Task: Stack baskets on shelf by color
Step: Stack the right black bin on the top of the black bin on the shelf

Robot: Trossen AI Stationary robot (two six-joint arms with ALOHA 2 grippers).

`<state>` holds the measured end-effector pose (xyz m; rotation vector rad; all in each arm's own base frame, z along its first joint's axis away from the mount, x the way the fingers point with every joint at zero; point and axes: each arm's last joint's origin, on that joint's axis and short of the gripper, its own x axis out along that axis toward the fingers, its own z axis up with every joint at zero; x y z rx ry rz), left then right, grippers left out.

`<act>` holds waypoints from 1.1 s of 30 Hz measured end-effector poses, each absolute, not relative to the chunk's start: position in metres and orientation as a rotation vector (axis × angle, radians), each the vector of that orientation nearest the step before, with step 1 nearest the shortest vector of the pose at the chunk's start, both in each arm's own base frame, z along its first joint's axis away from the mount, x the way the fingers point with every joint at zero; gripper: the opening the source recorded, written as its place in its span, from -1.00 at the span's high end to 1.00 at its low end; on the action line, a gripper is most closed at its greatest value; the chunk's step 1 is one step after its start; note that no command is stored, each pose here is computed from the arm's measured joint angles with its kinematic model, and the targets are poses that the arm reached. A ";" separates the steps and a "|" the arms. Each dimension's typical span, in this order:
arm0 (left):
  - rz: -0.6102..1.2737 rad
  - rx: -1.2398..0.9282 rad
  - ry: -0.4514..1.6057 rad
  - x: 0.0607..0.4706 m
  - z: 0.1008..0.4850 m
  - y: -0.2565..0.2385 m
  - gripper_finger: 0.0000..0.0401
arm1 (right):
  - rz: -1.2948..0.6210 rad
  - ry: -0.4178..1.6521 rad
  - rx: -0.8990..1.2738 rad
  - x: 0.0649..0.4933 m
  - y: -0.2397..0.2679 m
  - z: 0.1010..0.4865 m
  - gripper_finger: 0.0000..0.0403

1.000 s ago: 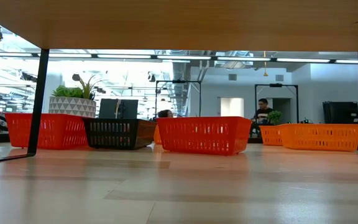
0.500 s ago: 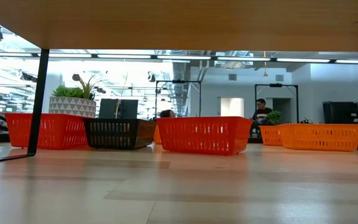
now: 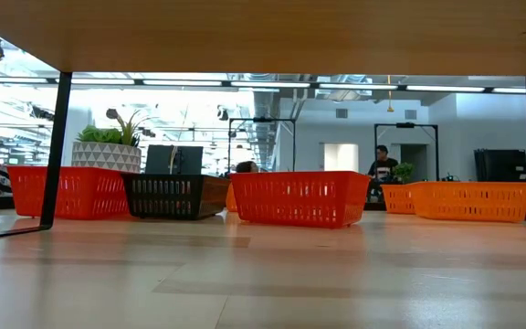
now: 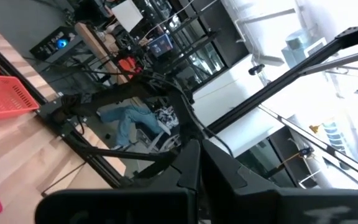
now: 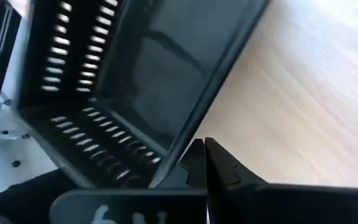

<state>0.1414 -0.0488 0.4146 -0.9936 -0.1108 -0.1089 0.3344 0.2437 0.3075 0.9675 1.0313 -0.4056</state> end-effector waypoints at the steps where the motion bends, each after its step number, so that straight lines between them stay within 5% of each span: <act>1: -0.109 -0.994 -0.111 0.141 0.415 -0.049 1.00 | -0.396 1.024 0.954 0.338 0.240 0.307 0.98; 17: -0.164 -0.989 -0.114 0.132 0.418 -0.046 1.00 | -0.230 0.821 0.930 0.397 0.186 0.317 0.98; 33: -0.214 -0.985 -0.127 0.121 0.422 -0.043 1.00 | -0.325 0.892 1.056 0.371 0.223 0.311 0.99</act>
